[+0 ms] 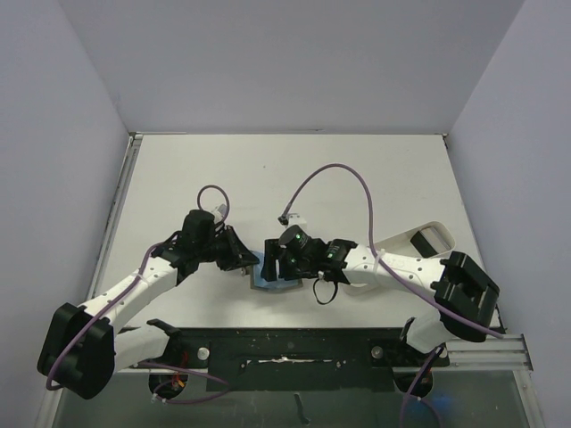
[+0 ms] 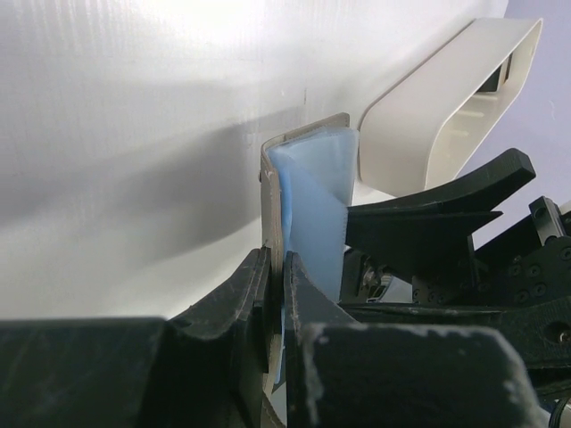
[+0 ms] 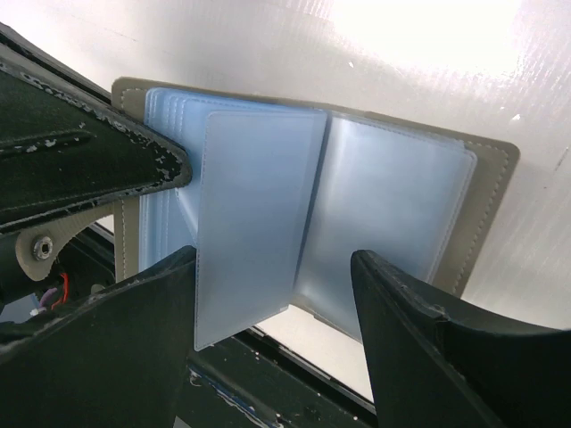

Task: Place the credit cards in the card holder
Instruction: Turn over the card slot in the card holder.

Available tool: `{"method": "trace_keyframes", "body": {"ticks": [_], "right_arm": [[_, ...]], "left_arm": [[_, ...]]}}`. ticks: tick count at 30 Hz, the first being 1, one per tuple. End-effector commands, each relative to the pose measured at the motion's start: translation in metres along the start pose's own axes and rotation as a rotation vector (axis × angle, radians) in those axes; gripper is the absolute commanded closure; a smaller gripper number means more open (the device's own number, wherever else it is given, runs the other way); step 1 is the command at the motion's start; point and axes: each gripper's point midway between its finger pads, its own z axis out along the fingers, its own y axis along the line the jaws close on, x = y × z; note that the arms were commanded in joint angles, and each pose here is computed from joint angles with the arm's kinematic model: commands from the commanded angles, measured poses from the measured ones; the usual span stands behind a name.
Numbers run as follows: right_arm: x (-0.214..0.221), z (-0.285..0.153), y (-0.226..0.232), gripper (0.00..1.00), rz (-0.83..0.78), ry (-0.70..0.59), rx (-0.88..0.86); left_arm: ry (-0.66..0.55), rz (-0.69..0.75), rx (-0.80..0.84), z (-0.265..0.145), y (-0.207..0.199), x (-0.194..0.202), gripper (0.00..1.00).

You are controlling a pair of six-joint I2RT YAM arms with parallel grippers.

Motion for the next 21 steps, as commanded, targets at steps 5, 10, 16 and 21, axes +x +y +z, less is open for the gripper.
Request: {"method": "trace_keyframes", "body": {"ticks": [5,10,16,21], "right_arm": [[-0.015,-0.026,0.004,0.33,0.012,-0.068,-0.013],[-0.02,-0.031,-0.012,0.34,0.005,-0.082,0.088],[-0.017,-0.028,-0.022,0.36,-0.005,-0.074,0.133],[-0.014,-0.026,-0.039,0.38,-0.012,-0.073,0.221]], "left_arm": [[-0.037,0.033,0.005,0.0,0.002,-0.007,1.0],[-0.038,0.037,0.024,0.002,-0.003,-0.009,1.0],[-0.041,0.021,0.08,0.001,-0.013,-0.008,1.0],[-0.03,0.005,0.146,-0.003,-0.022,-0.003,1.0]]}}
